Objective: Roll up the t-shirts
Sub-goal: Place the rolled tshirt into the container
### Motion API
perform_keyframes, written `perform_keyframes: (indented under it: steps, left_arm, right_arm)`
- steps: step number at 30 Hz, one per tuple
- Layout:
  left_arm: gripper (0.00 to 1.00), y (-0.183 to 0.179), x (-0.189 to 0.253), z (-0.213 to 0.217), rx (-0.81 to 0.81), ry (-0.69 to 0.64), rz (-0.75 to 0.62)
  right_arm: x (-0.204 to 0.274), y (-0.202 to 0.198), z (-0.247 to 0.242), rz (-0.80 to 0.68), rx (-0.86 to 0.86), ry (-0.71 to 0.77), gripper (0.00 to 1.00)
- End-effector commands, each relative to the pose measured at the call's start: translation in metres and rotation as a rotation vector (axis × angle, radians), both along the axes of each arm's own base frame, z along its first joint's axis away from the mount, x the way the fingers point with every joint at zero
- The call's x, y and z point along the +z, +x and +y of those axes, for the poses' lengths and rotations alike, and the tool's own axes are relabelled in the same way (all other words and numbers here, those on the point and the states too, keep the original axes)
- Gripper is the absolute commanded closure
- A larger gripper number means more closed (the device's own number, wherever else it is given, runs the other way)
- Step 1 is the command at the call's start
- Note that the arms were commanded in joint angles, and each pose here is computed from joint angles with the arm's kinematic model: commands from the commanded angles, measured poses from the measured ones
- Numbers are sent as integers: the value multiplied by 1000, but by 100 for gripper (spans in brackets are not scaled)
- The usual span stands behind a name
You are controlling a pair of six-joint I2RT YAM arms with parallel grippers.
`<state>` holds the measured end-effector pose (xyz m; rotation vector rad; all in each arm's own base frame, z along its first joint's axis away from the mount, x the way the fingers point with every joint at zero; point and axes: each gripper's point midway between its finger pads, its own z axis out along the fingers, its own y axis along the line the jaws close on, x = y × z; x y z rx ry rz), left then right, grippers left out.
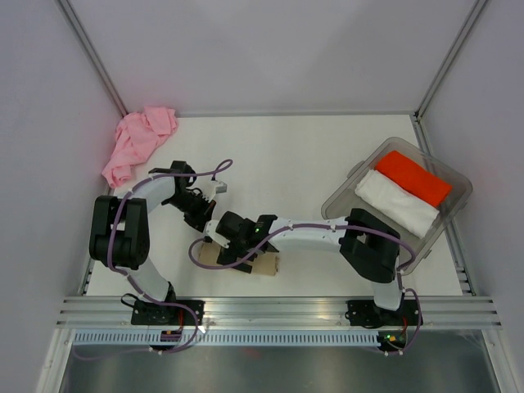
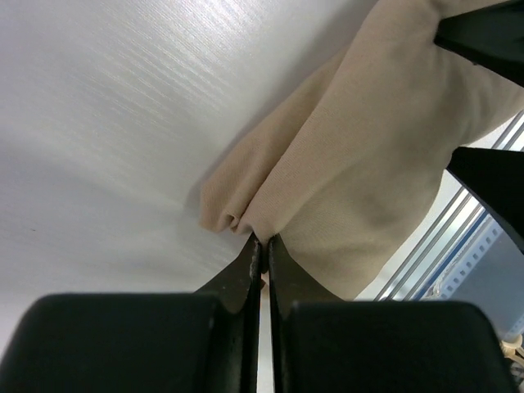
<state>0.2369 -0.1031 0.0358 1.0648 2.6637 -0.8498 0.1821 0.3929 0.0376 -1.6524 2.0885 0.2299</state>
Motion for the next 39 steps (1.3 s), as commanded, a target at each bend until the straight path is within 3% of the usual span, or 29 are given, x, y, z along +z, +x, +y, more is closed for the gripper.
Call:
perform_keyframes:
  steps: [1,6,12,18,25,28,30,31,39]
  left_arm:
    - [92,12,4,4,-16,20,-55]
    - [90,16,6,5,-13,28,-67]
    - [73,23,22,13,-14,44,-123]
    - [64,34,62,42,70,6,-181]
    - [62,30,87,84,184,-30,-202]
    - [62,23,87,91,193,-16,-207]
    - [61,21,85,89,190,-24,-200]
    - [61,20,83,89,191,-23,-194]
    - [62,20,76,79,203,-85,-155]
  right_arm:
    - [-15,15,-3,-41,-37,-40,2]
    - [-47,-7,-15,76,8,-73,2]
    - [-46,-20,-19,185,42,-16,5]
    - [-52,-11,-31,170,-1,-86,12]
    - [-67,-11,-45,177,-74,-155,38]
    - [-66,-6,-49,148,-106,-164,64]
    - [-60,-5,-48,140,-110,-152,76]
    - [-56,-4,-48,135,-112,-145,99]
    - [-6,7,-48,89,-107,-71,100]
